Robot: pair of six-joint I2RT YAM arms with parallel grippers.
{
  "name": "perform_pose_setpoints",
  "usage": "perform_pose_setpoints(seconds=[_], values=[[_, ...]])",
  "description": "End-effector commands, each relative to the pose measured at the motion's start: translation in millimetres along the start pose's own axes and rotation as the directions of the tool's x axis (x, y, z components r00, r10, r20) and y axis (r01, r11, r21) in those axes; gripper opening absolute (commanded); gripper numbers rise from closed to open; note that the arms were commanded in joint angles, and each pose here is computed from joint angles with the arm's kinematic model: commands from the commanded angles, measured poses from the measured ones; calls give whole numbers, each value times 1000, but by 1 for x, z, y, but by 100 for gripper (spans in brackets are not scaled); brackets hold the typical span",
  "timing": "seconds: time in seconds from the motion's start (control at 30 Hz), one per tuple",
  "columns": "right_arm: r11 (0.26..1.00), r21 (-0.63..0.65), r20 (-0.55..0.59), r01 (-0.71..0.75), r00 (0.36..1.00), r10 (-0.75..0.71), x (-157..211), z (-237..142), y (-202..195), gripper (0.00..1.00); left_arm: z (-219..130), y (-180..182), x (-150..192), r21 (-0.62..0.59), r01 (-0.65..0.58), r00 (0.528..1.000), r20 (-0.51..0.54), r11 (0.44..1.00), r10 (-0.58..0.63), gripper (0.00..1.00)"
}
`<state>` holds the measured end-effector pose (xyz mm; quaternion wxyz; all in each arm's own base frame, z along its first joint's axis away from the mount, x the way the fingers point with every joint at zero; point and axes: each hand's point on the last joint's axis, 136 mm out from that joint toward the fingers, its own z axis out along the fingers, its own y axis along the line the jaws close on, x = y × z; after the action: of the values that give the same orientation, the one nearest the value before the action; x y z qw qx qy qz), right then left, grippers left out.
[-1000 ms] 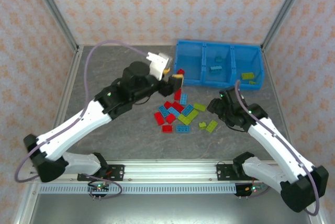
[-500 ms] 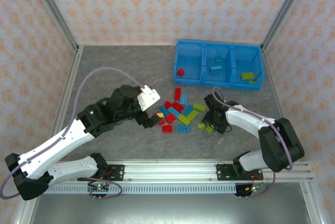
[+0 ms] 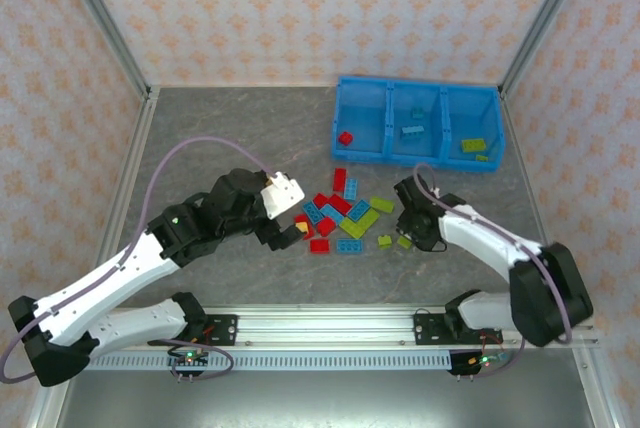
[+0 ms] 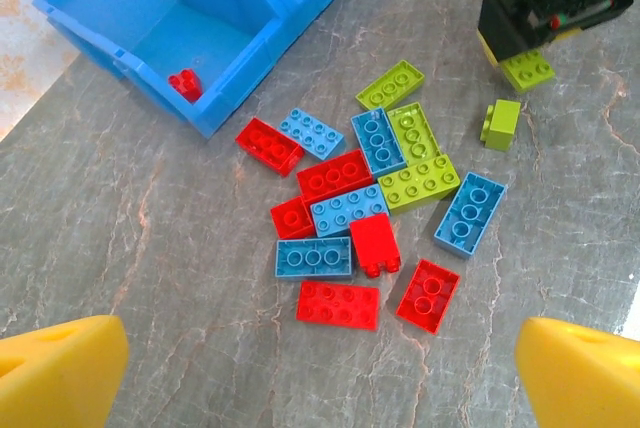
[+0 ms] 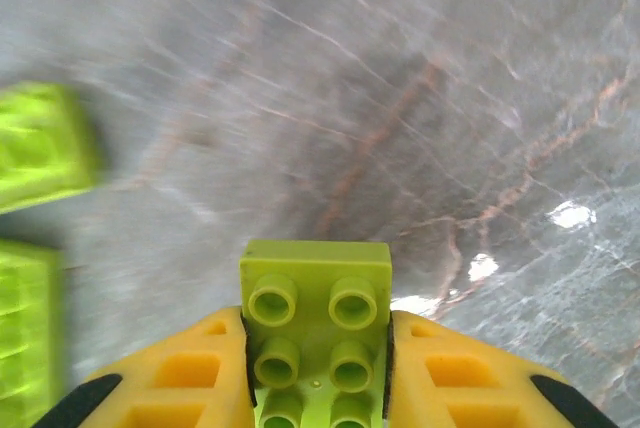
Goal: Sort the legos into containers by color
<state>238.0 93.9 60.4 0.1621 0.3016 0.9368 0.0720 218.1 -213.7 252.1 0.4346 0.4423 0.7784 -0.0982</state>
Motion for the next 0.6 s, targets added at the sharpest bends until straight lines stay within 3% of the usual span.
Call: perform_pose_setpoints(seconds=[0.0, 0.1, 0.17, 0.3, 0.4, 0.47, 0.57], values=[[962, -258, 185, 90, 982, -42, -42, -63, 64, 30, -7, 9, -10, -41, -10, 997, 70, 999, 13, 100], [875, -422, 297, 239, 948, -115, -61, -103, 121, 29, -8, 14, -11, -59, 7, 996, 87, 998, -2, 100], [845, -428, 361, 322, 917, -166, -76, -115, 148, 30, -6, 17, -8, -69, 15, 997, 79, 998, -9, 100], [849, -281, 446, 447, 844, -297, -114, -109, 190, 28, -3, 22, -2, -83, 24, 998, 59, 996, -19, 100], [845, -260, 464, 467, 828, -315, -127, -103, 211, 26, -6, 23, -3, -85, 38, 997, 67, 996, -32, 100], [876, -212, 493, 434, 821, -288, -142, -101, 209, 26, -8, 25, -2, -92, 43, 997, 73, 995, -36, 100], [957, -33, 536, 288, 813, -226, -190, -96, 171, 25, -10, 26, -2, -108, 41, 996, 81, 993, -33, 100]])
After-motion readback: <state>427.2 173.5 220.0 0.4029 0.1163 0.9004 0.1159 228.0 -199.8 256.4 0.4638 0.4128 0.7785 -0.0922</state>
